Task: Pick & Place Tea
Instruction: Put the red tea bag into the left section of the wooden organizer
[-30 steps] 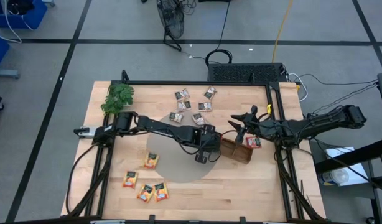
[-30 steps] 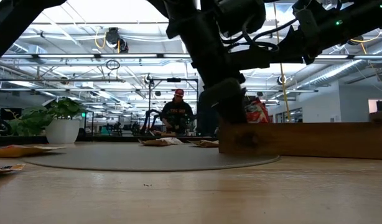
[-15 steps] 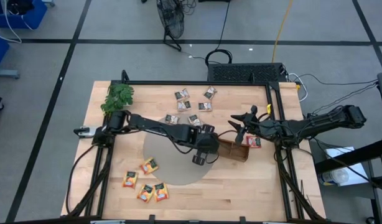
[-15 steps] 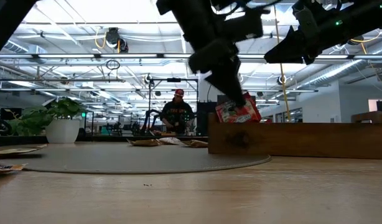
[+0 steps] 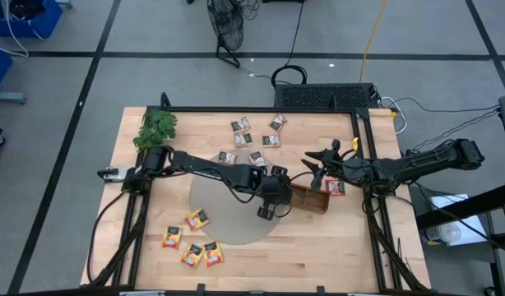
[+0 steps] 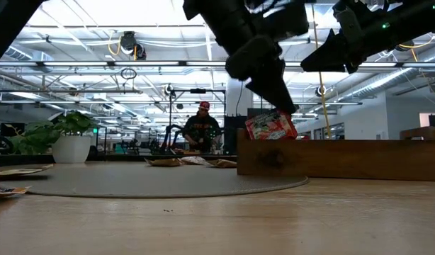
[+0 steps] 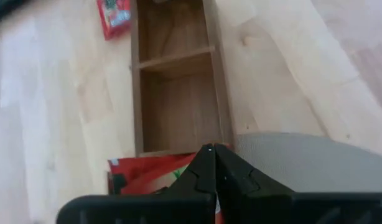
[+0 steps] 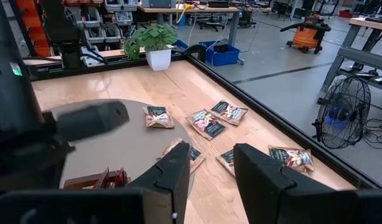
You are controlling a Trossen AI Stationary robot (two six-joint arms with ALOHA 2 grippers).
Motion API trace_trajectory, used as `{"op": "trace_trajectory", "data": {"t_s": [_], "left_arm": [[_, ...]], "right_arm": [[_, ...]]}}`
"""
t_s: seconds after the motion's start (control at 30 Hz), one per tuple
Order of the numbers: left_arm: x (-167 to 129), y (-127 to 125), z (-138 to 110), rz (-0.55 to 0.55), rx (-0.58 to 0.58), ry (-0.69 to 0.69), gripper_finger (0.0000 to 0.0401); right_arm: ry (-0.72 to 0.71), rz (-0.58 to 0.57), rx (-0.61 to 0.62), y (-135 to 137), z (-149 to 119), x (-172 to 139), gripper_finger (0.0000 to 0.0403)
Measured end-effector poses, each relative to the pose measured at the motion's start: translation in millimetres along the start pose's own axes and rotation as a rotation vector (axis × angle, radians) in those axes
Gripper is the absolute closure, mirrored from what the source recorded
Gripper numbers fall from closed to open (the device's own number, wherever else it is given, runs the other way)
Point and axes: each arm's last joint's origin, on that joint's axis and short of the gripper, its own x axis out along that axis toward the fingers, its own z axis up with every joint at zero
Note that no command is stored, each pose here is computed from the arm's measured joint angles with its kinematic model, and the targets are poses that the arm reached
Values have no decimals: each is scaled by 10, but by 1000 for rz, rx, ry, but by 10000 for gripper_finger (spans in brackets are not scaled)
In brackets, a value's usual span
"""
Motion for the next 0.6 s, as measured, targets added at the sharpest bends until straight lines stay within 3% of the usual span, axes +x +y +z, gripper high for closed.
{"op": "trace_trajectory", "data": {"t_s": [0.3, 0.6], "left_arm": [[326, -3, -194, -27, -44, 97, 393], [315, -19, -191, -18, -56, 107, 383]], "right_arm": [[-6, 3, 11, 2, 5, 0, 291], [-5, 26, 17, 8, 7, 0, 291]]}}
